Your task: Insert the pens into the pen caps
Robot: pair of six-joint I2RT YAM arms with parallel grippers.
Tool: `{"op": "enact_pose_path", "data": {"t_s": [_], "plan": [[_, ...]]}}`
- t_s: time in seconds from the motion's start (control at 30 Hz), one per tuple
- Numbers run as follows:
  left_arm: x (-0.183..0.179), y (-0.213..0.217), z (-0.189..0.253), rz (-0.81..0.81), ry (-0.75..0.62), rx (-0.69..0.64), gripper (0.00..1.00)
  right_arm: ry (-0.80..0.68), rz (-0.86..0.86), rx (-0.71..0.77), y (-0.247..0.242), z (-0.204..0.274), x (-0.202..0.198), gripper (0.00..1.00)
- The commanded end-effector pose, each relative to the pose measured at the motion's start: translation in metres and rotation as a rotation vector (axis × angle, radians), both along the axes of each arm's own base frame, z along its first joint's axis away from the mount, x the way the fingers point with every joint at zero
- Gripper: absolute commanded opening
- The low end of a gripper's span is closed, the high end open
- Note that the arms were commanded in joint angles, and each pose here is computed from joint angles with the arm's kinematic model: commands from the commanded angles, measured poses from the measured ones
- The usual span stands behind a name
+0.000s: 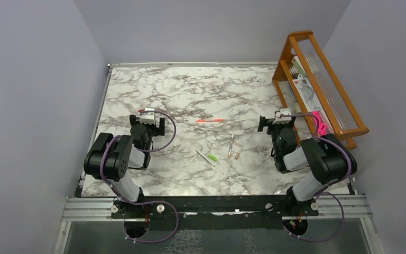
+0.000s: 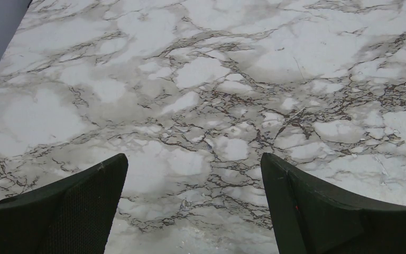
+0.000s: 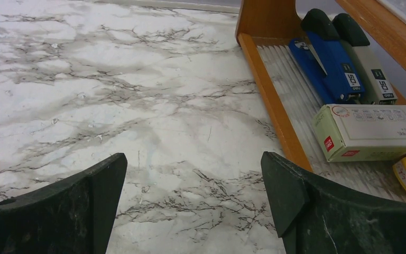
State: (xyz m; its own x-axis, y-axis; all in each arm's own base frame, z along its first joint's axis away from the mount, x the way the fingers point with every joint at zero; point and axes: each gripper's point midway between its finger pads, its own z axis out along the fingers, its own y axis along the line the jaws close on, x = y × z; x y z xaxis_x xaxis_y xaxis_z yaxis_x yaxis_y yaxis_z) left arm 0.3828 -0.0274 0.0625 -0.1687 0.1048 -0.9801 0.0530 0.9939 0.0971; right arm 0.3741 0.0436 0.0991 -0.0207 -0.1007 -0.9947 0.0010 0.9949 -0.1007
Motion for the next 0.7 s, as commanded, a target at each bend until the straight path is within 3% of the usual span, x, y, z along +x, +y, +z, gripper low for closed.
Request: {"op": "enact_pose_path", "data": {"t_s": [0.0, 0.67], "plan": [[0.0038, 0.0041, 0.0086, 0.022, -0.024, -0.011, 0.99, -0.016, 0.012, 0.014, 0.0006, 0.0049, 0.0024, 1.00], [0.0057, 0.0071, 0.0086, 0.040, -0.021, -0.016, 0.99, -0.005, 0.001, 0.023, -0.0027, 0.0045, 0.0046, 1.00]]}}
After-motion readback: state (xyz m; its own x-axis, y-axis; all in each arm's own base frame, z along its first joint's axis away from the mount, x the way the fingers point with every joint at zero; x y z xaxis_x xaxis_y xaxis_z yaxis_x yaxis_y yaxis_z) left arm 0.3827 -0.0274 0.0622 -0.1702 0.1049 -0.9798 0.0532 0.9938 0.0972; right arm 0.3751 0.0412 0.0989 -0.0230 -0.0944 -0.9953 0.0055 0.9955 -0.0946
